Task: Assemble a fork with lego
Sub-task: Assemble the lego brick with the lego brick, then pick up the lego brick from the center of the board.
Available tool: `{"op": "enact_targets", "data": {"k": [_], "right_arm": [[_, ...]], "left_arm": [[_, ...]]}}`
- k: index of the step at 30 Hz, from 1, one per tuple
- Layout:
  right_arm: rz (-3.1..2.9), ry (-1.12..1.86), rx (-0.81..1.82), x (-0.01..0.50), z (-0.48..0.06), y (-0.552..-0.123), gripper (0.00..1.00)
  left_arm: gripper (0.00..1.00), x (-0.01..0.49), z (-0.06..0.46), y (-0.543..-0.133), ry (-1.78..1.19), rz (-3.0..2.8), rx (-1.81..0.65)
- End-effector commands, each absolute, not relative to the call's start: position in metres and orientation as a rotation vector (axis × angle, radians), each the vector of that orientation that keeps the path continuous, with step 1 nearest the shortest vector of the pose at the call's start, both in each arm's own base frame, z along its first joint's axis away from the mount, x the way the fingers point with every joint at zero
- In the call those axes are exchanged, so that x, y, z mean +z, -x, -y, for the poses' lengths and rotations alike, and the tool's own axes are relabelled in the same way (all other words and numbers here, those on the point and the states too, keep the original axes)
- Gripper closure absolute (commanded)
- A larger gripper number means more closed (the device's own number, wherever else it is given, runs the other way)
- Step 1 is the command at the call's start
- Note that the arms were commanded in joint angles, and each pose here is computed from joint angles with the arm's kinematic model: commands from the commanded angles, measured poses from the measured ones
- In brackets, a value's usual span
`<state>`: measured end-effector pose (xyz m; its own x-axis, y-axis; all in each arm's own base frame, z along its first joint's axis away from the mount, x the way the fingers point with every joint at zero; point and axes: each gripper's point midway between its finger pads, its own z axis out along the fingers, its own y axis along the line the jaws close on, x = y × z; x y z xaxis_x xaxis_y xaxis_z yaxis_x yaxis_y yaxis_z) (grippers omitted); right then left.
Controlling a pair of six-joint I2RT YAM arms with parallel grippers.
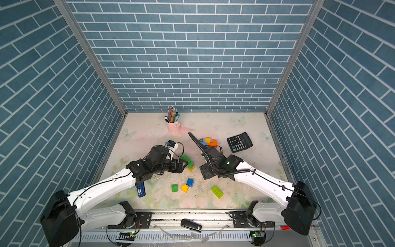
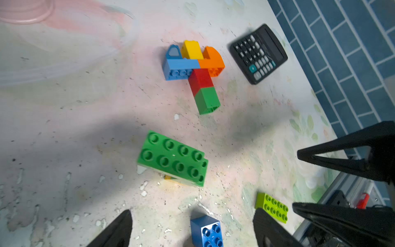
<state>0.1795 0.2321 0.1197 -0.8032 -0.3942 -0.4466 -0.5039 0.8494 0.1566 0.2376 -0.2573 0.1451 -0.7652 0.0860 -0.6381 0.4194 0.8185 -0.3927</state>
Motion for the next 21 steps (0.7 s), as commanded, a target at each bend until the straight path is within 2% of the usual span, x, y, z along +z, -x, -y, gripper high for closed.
{"op": "enact_targets", "data": {"k": [1, 3, 6, 10, 13, 21], "right_arm": [[-2.741, 0.498, 0.329, 0.091, -0.212, -0.167, 0.31], [-2.785, 0.518, 0.330, 0.078, -0.212, -0.161, 0.33], [-2.817, 0.569, 0.329, 0.064, -0.215, -0.154, 0.41], [-2.835, 0.613, 0.310, 0.053, -0.213, -0.147, 0.47], [-2.847, 0.673, 0.271, 0.047, -0.214, -0.139, 0.49], [-2.874, 0.696, 0.112, 0.038, -0.201, -0.132, 0.49]], "left_arm": [[0.07, 0.146, 0.269, -0.240, -0.347, -2.338, -0.646], [0.07, 0.141, 0.277, -0.235, -0.361, -2.340, -0.604], [0.06, 0.138, 0.283, -0.228, -0.363, -2.317, -0.551], [0.01, 0.134, 0.285, -0.221, -0.329, -2.335, -0.606], [0.01, 0.135, 0.287, -0.217, -0.316, -2.315, -0.666], [0.01, 0.126, 0.282, -0.218, -0.334, -2.335, -0.613]]}}
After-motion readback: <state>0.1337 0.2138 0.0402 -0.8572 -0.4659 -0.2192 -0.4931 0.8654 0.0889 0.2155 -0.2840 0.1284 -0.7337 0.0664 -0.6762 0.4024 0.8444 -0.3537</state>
